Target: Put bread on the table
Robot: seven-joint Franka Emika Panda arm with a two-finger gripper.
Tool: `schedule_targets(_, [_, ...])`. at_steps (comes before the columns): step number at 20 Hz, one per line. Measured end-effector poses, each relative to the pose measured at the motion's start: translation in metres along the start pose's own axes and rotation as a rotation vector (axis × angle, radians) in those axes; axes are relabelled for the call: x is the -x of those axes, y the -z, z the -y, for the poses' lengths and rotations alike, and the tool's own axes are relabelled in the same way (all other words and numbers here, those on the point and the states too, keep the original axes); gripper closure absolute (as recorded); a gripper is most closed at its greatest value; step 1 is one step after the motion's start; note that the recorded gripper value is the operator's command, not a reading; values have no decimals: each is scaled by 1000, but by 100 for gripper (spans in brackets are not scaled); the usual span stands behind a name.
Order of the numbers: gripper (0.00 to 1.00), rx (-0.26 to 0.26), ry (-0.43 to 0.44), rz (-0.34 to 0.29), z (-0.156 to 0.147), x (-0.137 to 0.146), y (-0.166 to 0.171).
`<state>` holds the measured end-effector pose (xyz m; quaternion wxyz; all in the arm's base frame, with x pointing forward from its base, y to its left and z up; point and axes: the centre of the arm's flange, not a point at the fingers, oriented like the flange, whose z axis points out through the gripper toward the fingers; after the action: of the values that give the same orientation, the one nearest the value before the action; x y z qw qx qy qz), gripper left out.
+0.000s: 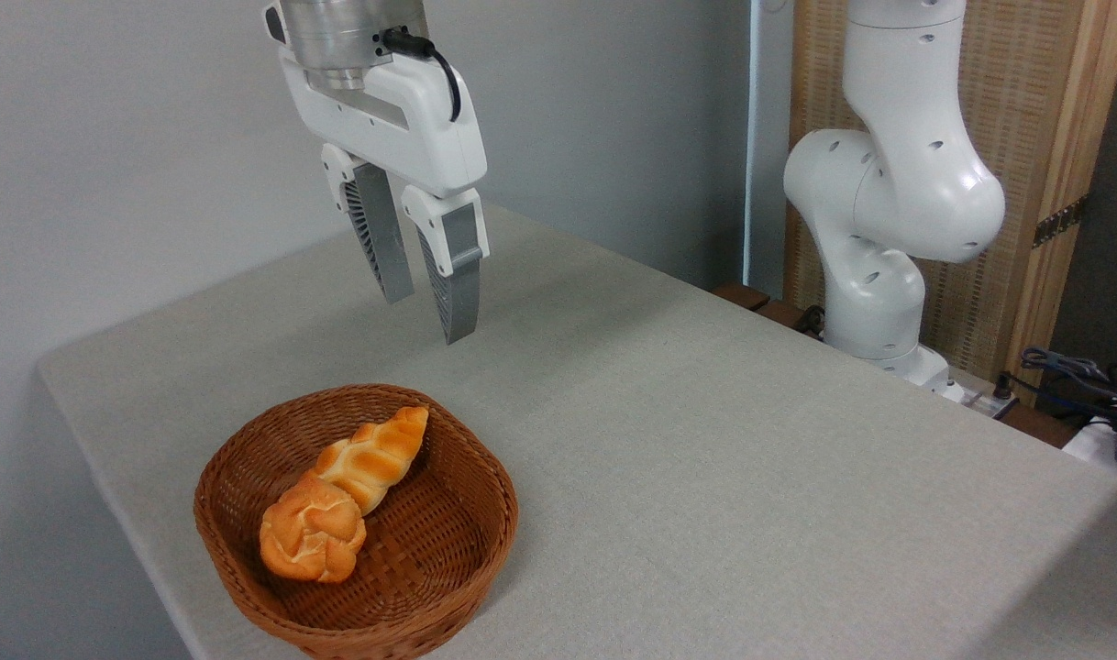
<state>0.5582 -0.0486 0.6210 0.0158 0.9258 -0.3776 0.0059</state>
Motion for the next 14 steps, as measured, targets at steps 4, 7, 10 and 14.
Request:
schedule_targets(4, [0, 0, 4, 0, 2, 2, 0])
schedule_targets(7, [0, 0, 5, 1, 2, 2, 0])
schedule_targets(10, [0, 3, 5, 3, 2, 2, -2])
schedule_targets(14, [0, 4, 6, 5, 2, 2, -3])
